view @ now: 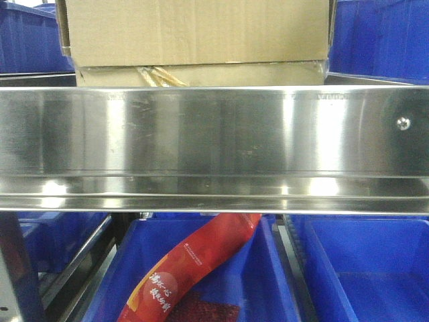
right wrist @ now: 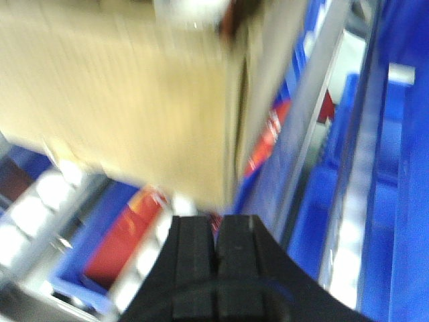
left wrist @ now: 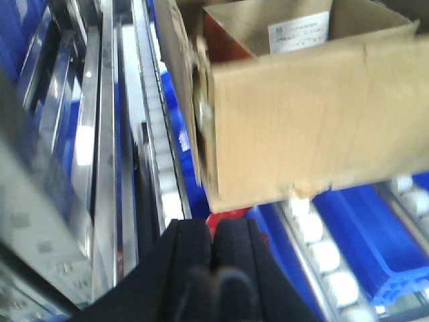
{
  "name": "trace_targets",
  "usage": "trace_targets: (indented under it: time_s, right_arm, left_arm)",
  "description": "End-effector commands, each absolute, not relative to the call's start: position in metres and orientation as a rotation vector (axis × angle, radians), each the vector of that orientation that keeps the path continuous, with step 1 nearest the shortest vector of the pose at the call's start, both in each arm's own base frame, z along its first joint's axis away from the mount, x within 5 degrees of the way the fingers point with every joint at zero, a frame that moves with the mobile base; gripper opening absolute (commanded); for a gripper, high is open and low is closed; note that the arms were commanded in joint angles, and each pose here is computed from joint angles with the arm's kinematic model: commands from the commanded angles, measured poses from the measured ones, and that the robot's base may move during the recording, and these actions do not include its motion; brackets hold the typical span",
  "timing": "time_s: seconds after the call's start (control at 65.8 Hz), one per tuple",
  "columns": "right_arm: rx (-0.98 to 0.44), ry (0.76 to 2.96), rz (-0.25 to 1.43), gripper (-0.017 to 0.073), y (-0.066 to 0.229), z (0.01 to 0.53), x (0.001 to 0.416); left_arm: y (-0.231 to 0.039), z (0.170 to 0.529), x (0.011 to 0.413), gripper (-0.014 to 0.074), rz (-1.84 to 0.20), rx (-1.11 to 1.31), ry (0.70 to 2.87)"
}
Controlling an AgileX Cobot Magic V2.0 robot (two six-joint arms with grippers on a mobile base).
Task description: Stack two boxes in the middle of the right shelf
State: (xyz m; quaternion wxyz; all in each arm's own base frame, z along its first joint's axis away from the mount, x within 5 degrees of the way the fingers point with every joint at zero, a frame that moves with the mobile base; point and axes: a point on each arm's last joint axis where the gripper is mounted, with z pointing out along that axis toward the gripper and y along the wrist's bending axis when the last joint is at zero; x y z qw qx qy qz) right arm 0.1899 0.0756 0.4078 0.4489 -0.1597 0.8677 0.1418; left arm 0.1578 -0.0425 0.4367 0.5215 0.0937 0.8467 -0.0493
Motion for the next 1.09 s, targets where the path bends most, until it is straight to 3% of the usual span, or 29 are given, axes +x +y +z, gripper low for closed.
trace_targets:
  time_s: [0.0, 0.198, 0.395, 0.684, 1.079]
  right_arm:
    - [-0.397, 2.071, 0.313, -0.0153, 0.069, 0.396, 0.179]
    - [-0.386, 1.921, 0.265, -0.0154, 0.056, 0.355, 0.149]
    - [-0.363, 1.729, 0.218, -0.0154, 0.042, 0.329, 0.118]
    - [-0.322, 1.542, 0.209, -0.0154, 0.029, 0.319, 0.081]
    - [-0.314, 1.514, 0.209, -0.0154, 0.028, 0.322, 0.080]
  left_arm:
    - [-0.040, 0.416, 0.146, -0.0111, -0.147, 0.221, 1.978]
    - [-0.032, 0.368, 0.113, -0.0111, -0.183, 0.230, 1.820]
    - [-0.023, 0.343, 0.081, -0.0111, -0.213, 0.222, 1.667]
    - [-0.012, 0.339, 0.050, -0.0111, -0.229, 0.202, 1.544]
    - [-0.011, 0.341, 0.046, -0.0111, -0.228, 0.200, 1.519]
